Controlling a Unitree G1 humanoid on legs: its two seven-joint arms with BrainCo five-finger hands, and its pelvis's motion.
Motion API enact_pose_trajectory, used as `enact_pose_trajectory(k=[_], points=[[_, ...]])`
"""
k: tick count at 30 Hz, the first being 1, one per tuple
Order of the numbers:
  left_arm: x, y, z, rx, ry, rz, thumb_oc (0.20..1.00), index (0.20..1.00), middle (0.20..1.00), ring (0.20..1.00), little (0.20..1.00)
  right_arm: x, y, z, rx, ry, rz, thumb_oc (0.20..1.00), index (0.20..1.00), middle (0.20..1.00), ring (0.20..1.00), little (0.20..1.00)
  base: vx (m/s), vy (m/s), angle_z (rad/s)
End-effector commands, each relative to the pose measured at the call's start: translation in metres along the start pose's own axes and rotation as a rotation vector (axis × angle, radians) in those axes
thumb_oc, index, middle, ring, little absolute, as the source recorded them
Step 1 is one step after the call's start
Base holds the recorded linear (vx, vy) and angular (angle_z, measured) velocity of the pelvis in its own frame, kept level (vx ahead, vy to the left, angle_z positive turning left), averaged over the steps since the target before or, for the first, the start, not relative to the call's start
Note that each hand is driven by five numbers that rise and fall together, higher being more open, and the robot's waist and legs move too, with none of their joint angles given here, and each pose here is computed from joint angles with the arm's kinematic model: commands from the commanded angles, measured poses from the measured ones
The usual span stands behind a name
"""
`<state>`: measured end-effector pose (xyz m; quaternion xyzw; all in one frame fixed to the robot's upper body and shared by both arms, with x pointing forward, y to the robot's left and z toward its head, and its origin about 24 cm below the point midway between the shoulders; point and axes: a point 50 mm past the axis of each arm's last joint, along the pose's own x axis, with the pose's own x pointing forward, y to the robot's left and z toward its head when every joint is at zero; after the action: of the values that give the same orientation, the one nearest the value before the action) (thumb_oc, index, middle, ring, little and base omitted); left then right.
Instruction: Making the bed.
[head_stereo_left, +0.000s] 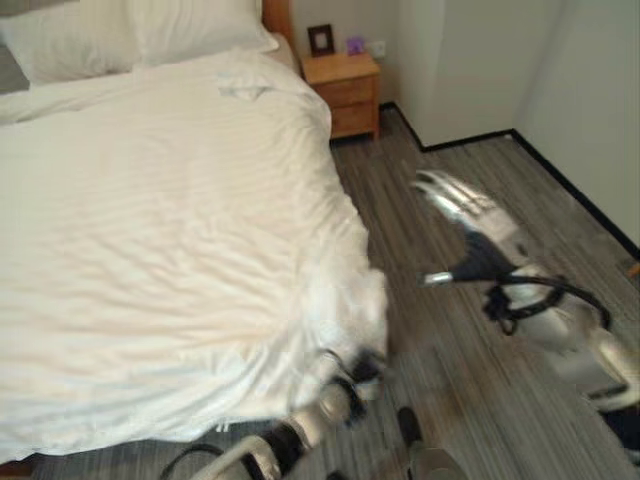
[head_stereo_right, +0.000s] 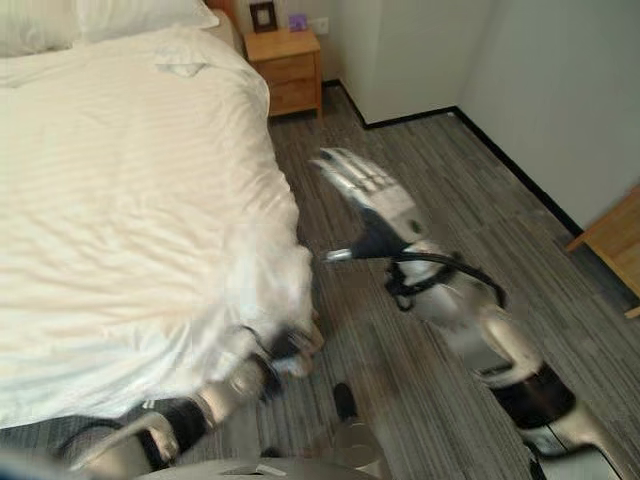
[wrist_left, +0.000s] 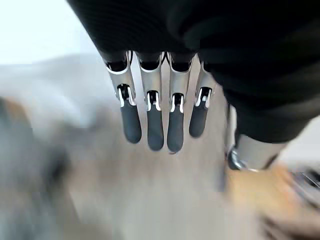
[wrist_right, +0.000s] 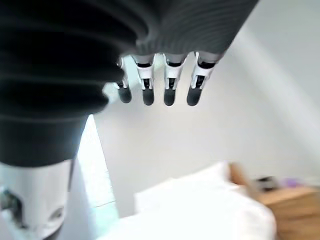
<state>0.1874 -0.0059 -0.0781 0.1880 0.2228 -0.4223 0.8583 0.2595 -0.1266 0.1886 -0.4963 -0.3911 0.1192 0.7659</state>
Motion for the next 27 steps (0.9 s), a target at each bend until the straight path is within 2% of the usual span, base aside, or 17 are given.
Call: enact_pose_trajectory(k=[1,2,5,9,11,12,13,17,18,19,21,22,23,24,25,26,27], points=[[0.012,-0.021,0.054,-0.083,-0.2,-0.147,1.0,1.0,1.0,1.0,1.0,0.032,-0.007,-0.01,-0.097,0.032,-0.015,1.0,1.0,1.0,1.0,1.0,-0.04,-0.166,0.01],[0.009,-0.024,0.064,-0.004,-0.248,-0.195,1.0,1.0,1.0,1.0,1.0,0.055,0.003,-0.006,-0.103,0.014,-0.015,1.0,1.0,1.0,1.0,1.0,-0.04,-0.168,0.05],[0.006,-0.028,0.073,0.05,-0.286,-0.242,1.0,1.0,1.0,1.0,1.0,0.077,0.013,0.004,-0.058,-0.013,-0.028,1.0,1.0,1.0,1.0,1.0,-0.01,-0.081,0.47],[0.006,-0.019,0.086,-0.023,-0.339,-0.182,1.0,1.0,1.0,1.0,1.0,0.102,0.033,0.012,0.008,-0.008,-0.005,1.0,1.0,1.0,1.0,1.0,0.01,-0.074,0.27],[0.001,0.002,0.087,-0.058,-0.365,-0.102,1.0,1.0,1.0,1.0,1.0,0.106,0.039,0.007,0.005,0.009,0.021,1.0,1.0,1.0,1.0,1.0,0.0,-0.078,0.02],[-0.012,0.031,0.078,-0.117,-0.381,-0.005,1.0,1.0,1.0,1.0,1.0,0.104,0.045,-0.004,0.045,0.06,0.046,1.0,1.0,1.0,1.0,1.0,0.0,-0.059,0.01],[-0.013,0.032,0.077,-0.117,-0.377,-0.002,1.0,1.0,1.0,1.0,1.0,0.105,0.045,-0.003,0.05,0.057,0.045,1.0,1.0,1.0,1.0,1.0,-0.04,-0.058,0.07],[-0.079,0.095,0.012,-0.241,-0.311,0.271,1.0,1.0,1.0,1.0,1.0,0.095,0.057,-0.036,0.19,0.218,0.092,1.0,1.0,1.0,1.0,1.0,-0.01,-0.043,0.56],[-0.095,0.103,-0.005,-0.284,-0.276,0.333,1.0,1.0,1.0,1.0,1.0,0.09,0.06,-0.045,0.235,0.269,0.092,0.489,0.489,0.489,0.489,0.489,-0.08,-0.034,0.59],[-0.112,0.117,-0.016,-0.309,-0.261,0.405,1.0,1.0,1.0,1.0,1.0,0.08,0.06,-0.058,0.276,0.334,0.07,0.2,0.2,0.2,0.2,0.2,-0.1,-0.032,0.36],[-0.141,0.134,-0.031,-0.336,-0.24,0.483,1.0,1.0,1.0,1.0,1.0,0.059,0.055,-0.084,0.329,0.449,0.047,0.2,0.2,0.2,0.2,0.2,-0.04,-0.008,0.95],[-0.141,0.134,-0.031,-0.336,-0.239,0.483,1.0,1.0,1.0,1.0,1.0,0.059,0.055,-0.084,0.329,0.449,0.047,0.2,0.2,0.2,0.2,0.2,0.0,0.015,1.62],[-0.165,0.146,-0.045,-0.308,-0.197,0.546,1.0,1.0,1.0,1.0,1.0,0.045,0.046,-0.097,0.427,0.514,-0.023,0.2,0.2,0.2,0.2,0.2,0.11,0.058,1.46],[-0.183,0.146,-0.067,-0.3,-0.106,0.584,1.0,1.0,1.0,1.0,1.0,0.021,0.055,-0.112,0.654,0.642,-0.124,0.2,0.2,0.2,0.2,0.2,0.1,0.062,1.12],[-0.183,0.146,-0.067,-0.3,-0.105,0.584,1.0,1.0,1.0,1.0,1.0,0.021,0.055,-0.112,0.655,0.643,-0.124,0.2,0.2,0.2,0.2,0.2,0.16,0.072,0.97],[-0.192,0.147,-0.08,-0.307,-0.053,0.615,1.0,1.0,1.0,1.0,1.0,0.011,0.055,-0.118,0.767,0.685,-0.195,0.2,0.2,0.2,0.2,0.2,0.1,0.042,1.11],[-0.208,0.153,-0.1,-0.293,0.045,0.691,1.0,1.0,1.0,1.0,1.0,-0.005,0.047,-0.133,0.969,0.743,-0.374,0.2,0.2,0.2,0.2,0.2,0.1,0.038,0.97]])
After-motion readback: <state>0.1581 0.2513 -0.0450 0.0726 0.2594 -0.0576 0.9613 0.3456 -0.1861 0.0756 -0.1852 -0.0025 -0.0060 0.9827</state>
